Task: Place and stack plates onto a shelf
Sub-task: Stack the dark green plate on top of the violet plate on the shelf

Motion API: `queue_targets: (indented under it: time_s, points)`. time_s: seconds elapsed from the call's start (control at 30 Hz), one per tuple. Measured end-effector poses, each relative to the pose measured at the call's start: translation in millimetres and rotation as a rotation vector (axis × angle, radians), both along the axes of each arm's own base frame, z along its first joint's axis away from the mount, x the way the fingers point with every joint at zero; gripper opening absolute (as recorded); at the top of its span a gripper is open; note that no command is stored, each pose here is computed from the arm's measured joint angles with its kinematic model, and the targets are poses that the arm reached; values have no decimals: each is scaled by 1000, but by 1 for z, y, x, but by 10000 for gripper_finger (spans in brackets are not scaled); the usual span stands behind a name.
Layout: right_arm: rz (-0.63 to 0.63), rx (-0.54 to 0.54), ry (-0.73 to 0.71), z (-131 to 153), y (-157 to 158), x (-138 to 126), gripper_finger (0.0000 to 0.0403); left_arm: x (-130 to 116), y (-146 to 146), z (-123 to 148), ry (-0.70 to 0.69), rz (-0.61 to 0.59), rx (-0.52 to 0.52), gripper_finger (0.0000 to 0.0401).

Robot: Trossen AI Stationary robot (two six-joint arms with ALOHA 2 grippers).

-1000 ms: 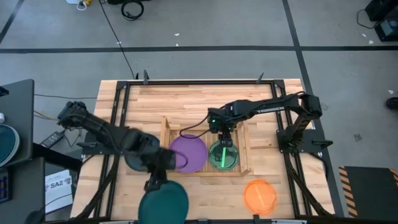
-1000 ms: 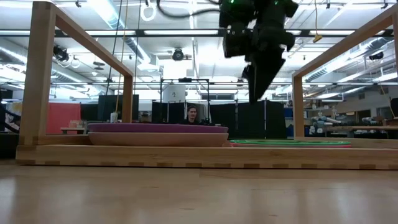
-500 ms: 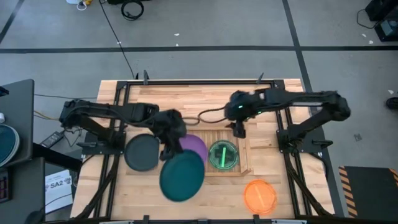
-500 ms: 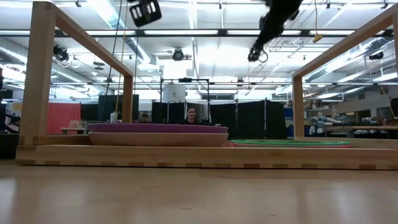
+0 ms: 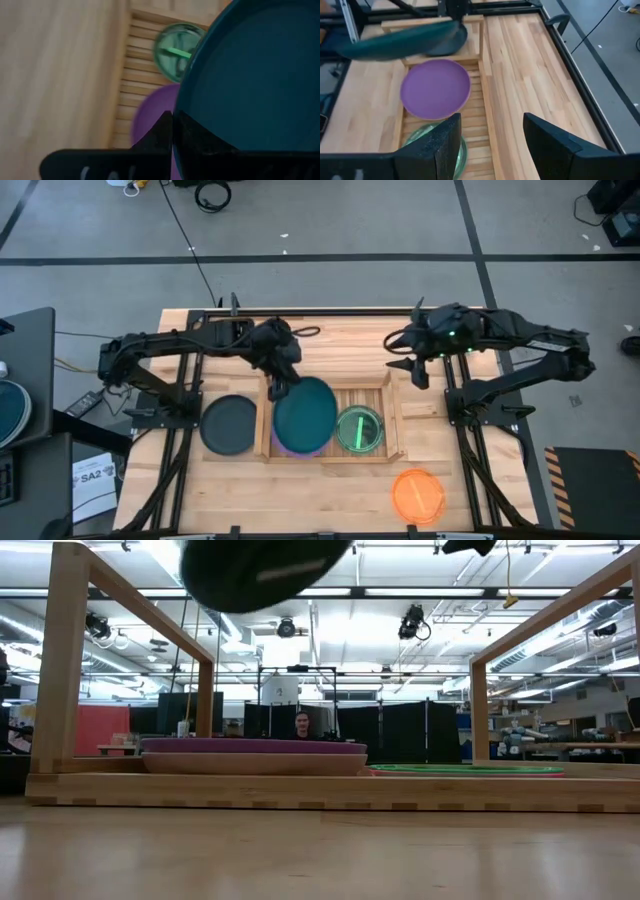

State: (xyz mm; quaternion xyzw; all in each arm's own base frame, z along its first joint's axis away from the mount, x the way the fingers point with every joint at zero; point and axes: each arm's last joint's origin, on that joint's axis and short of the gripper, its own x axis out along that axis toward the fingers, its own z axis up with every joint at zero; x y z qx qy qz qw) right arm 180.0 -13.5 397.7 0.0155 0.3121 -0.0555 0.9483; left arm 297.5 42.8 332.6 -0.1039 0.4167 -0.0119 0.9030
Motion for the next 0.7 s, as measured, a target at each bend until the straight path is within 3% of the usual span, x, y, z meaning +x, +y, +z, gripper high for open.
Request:
queue_targets:
  time_s: [0.27,0.7]
  points:
    - [-13,24,-32,5,1,-9,219,8,18,-7,-21,38,64,16]
    - [-9,27,27,-4,0,7,219,40,11,-62,183,-17,29,16]
